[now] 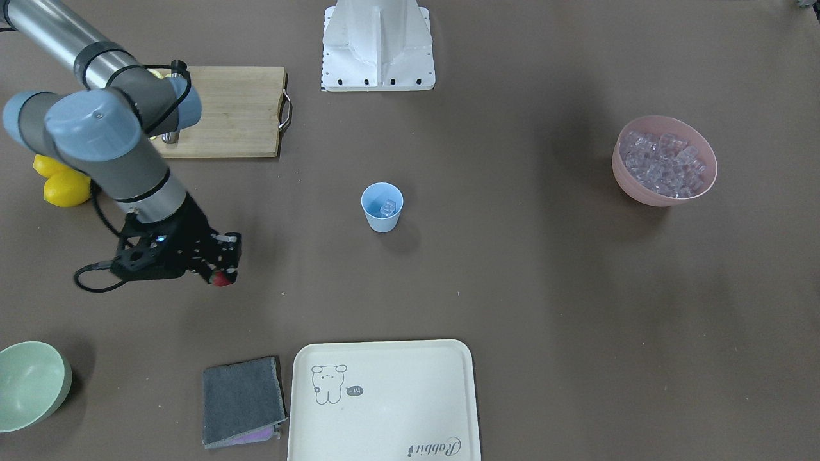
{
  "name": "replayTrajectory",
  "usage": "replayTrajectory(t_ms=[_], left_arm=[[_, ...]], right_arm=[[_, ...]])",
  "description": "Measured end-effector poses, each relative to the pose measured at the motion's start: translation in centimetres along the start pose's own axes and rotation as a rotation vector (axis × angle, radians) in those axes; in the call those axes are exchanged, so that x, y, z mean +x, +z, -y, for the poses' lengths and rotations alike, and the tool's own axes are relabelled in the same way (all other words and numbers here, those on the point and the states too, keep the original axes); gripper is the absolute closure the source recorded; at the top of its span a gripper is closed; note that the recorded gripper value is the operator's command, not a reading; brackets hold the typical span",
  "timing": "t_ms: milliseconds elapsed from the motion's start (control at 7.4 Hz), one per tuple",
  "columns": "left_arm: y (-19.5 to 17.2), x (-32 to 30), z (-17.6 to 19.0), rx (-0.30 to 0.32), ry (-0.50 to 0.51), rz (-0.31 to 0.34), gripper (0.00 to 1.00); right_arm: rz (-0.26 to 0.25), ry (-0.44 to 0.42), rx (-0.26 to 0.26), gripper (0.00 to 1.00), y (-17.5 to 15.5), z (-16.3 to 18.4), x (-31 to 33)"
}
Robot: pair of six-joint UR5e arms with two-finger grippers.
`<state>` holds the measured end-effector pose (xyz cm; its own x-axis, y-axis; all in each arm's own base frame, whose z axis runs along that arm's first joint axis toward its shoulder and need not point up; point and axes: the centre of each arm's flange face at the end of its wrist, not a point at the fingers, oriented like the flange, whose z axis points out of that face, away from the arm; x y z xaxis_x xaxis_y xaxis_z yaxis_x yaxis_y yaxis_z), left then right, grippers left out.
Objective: Put ice and strawberries in cup
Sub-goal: 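Carry the strawberry with the right gripper over the light-blue cup, then open the right gripper to drop the strawberry into the cup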
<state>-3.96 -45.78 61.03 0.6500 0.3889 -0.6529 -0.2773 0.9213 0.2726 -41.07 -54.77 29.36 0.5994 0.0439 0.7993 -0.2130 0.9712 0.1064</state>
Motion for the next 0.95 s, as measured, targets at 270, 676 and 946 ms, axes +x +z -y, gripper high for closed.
replayTrajectory(t_ms=[270,676,946], left_arm=[[0.0,-0.1,-0.1,0.008,0.008,0.003,0.02],[0.2,-0.1,-0.6,0.014,0.014,0.005,0.02],[0.3,-0.1,-0.8,0.014,0.014,0.005,0.02]], right_arm=[[-0.052,0.037,-0.042,1.0,-0.4,-5.2,-11.0],[-0.077,0.054,-0.049,1.0,0.8,-12.5,-18.7],[-0.089,0.04,-0.054,0.96,1.7,-14.8,-19.7]])
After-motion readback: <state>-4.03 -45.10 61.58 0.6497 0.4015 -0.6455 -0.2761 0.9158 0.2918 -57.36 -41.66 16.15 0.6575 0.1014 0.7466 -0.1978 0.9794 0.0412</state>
